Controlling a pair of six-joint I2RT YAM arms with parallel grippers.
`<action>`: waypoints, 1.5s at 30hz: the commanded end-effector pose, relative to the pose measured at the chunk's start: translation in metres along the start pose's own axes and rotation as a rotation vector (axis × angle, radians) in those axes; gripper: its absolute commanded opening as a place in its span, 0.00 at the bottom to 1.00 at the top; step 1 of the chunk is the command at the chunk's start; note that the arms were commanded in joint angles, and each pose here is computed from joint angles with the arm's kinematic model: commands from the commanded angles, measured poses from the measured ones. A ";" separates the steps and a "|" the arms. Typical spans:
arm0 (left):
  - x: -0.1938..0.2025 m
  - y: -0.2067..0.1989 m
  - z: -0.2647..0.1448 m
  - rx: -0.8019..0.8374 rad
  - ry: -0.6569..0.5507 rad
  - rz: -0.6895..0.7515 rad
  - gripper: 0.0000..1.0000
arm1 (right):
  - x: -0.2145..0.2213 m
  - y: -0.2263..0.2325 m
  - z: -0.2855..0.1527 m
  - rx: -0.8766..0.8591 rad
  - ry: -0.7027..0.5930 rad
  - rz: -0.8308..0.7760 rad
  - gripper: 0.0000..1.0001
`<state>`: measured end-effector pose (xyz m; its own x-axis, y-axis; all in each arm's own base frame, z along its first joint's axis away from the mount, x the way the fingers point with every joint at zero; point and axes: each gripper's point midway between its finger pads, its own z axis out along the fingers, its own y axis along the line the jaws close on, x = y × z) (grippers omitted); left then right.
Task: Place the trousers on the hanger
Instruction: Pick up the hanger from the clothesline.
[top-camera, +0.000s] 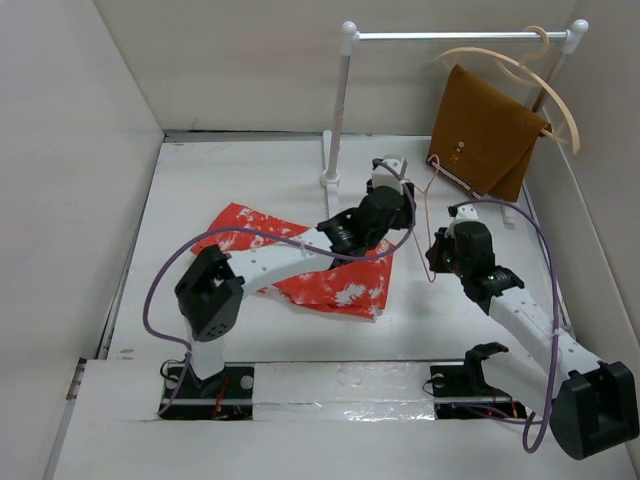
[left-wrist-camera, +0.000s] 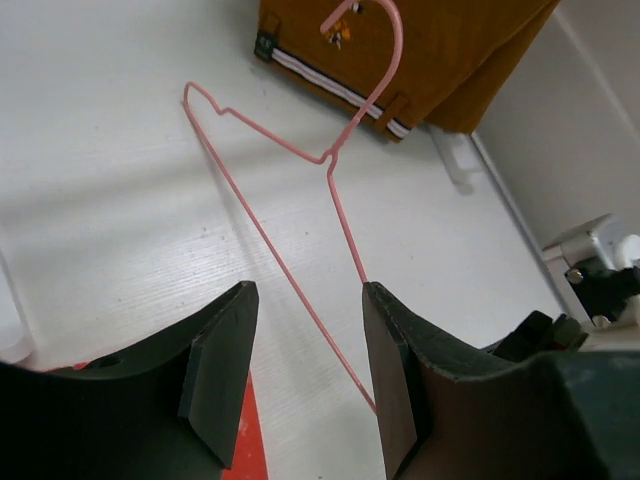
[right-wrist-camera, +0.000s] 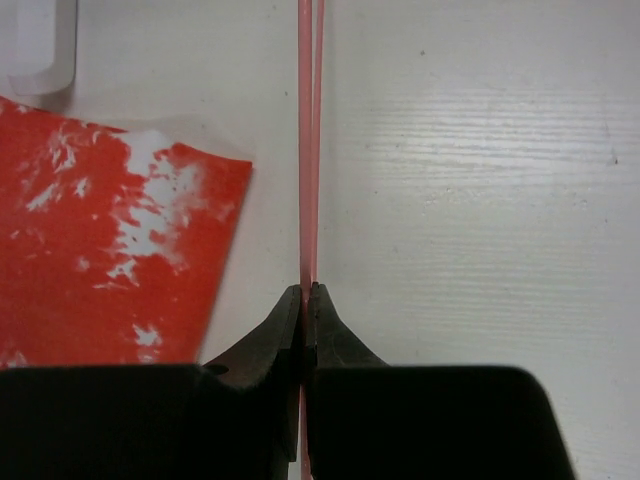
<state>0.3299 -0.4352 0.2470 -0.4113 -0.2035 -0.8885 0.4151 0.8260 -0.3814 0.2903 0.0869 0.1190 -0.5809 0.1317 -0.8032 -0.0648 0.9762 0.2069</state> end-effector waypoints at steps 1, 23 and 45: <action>-0.021 -0.017 0.012 -0.010 -0.047 0.050 0.43 | -0.009 0.006 -0.003 -0.021 -0.067 0.010 0.00; -0.001 -0.023 0.117 -0.040 -0.016 0.100 0.32 | 0.006 0.025 -0.015 -0.099 -0.058 0.009 0.00; -0.005 -0.016 0.088 0.025 -0.027 -0.021 0.00 | 0.000 0.024 -0.027 -0.070 -0.077 0.027 0.51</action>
<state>0.4084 -0.4949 0.1666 -0.4469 -0.0970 -0.8893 0.3838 0.8771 -0.2886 0.2643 0.1006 0.1155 -0.5707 0.1535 -0.8067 -0.0833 0.9665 0.2429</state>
